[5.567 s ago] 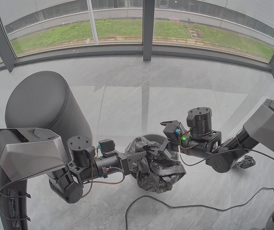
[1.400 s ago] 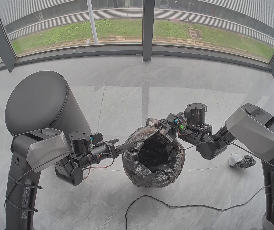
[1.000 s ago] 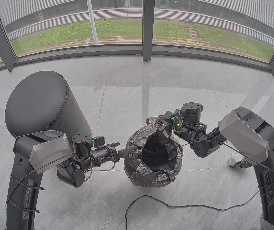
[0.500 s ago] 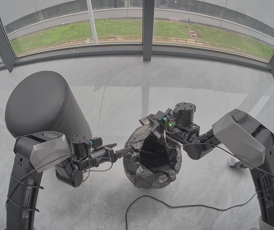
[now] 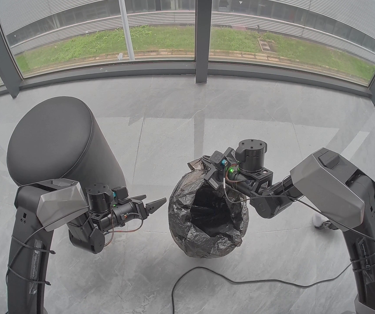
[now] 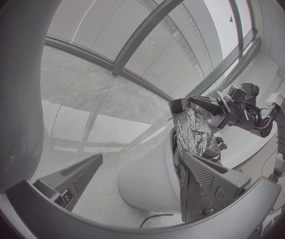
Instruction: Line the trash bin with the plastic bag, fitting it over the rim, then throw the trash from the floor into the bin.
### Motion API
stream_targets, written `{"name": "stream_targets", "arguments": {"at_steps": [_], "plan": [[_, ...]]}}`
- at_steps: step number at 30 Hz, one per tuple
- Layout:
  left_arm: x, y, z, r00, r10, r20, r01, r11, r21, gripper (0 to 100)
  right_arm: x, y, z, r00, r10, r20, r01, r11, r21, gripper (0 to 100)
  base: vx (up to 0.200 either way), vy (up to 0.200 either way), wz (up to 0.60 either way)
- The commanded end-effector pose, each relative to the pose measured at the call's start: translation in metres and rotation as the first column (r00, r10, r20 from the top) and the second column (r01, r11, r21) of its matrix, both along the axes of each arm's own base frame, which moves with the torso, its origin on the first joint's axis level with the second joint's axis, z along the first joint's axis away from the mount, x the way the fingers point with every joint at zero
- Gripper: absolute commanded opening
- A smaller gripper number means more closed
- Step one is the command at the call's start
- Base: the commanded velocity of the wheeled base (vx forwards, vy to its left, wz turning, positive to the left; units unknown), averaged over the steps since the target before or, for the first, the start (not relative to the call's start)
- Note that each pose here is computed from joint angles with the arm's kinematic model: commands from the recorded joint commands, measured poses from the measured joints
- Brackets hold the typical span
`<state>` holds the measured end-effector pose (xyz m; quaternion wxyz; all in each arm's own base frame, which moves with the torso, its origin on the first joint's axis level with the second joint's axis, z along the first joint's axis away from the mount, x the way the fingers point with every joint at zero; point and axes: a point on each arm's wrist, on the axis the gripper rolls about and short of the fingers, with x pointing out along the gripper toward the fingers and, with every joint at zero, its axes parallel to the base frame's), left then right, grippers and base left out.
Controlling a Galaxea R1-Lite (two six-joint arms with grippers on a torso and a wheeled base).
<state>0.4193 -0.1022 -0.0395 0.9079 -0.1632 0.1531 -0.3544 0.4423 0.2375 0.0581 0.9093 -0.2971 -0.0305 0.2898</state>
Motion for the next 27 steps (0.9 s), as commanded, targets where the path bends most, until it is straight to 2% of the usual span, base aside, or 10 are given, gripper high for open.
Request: {"name": "stream_targets", "arguments": {"at_steps": [1,2,3,5,9,14,19,24,27], "plan": [[-0.001,-0.005,0.002,1.0,-0.013,0.015,0.013,1.0,0.002,100,0.001,-0.003,-0.003,1.0,-0.007,-0.013,0.007,1.0,-0.004,0,0.0,0.0,0.0],[-0.001,-0.007,0.006,1.0,-0.016,0.024,0.016,1.0,0.001,100,0.001,-0.003,-0.003,1.0,-0.008,-0.017,0.008,1.0,0.003,0,0.0,0.0,0.0],[-0.001,-0.009,0.011,0.999,-0.022,0.037,0.022,1.0,-0.002,100,0.001,-0.003,-0.004,1.0,-0.011,-0.026,0.011,1.0,0.01,100,0.0,0.0,0.0],[-0.002,-0.013,0.024,0.997,-0.03,0.067,0.031,0.999,-0.009,100,0.0,-0.003,-0.005,0.999,-0.012,-0.039,0.013,1.0,0.018,100,0.0,0.0,0.0],[-0.007,-0.036,0.065,0.986,-0.083,0.148,0.088,0.996,-0.027,100,-0.001,-0.004,-0.008,0.999,-0.013,-0.05,0.013,1.0,0.014,100,0.0,0.0,0.0],[-0.025,-0.068,0.091,0.971,-0.164,0.173,0.172,0.985,-0.031,100,-0.002,-0.004,-0.011,0.998,-0.021,-0.058,0.021,1.0,0.009,100,0.0,0.0,0.0],[-0.035,-0.086,0.085,0.971,-0.217,0.105,0.219,0.976,-0.009,100,-0.003,-0.006,-0.008,0.998,-0.032,-0.058,0.033,0.999,0.012,100,0.0,0.0,0.0],[-0.034,-0.084,0.061,0.973,-0.226,0.037,0.223,0.973,0.063,100,-0.003,-0.008,0.001,0.998,-0.045,-0.038,0.046,0.999,0.023,100,0.0,0.0,0.0],[-0.032,-0.081,0.053,0.974,-0.223,0.033,0.22,0.971,0.089,100,-0.004,-0.007,0.003,0.999,-0.042,-0.033,0.043,0.999,0.026,100,0.0,0.0,0.0]]}}
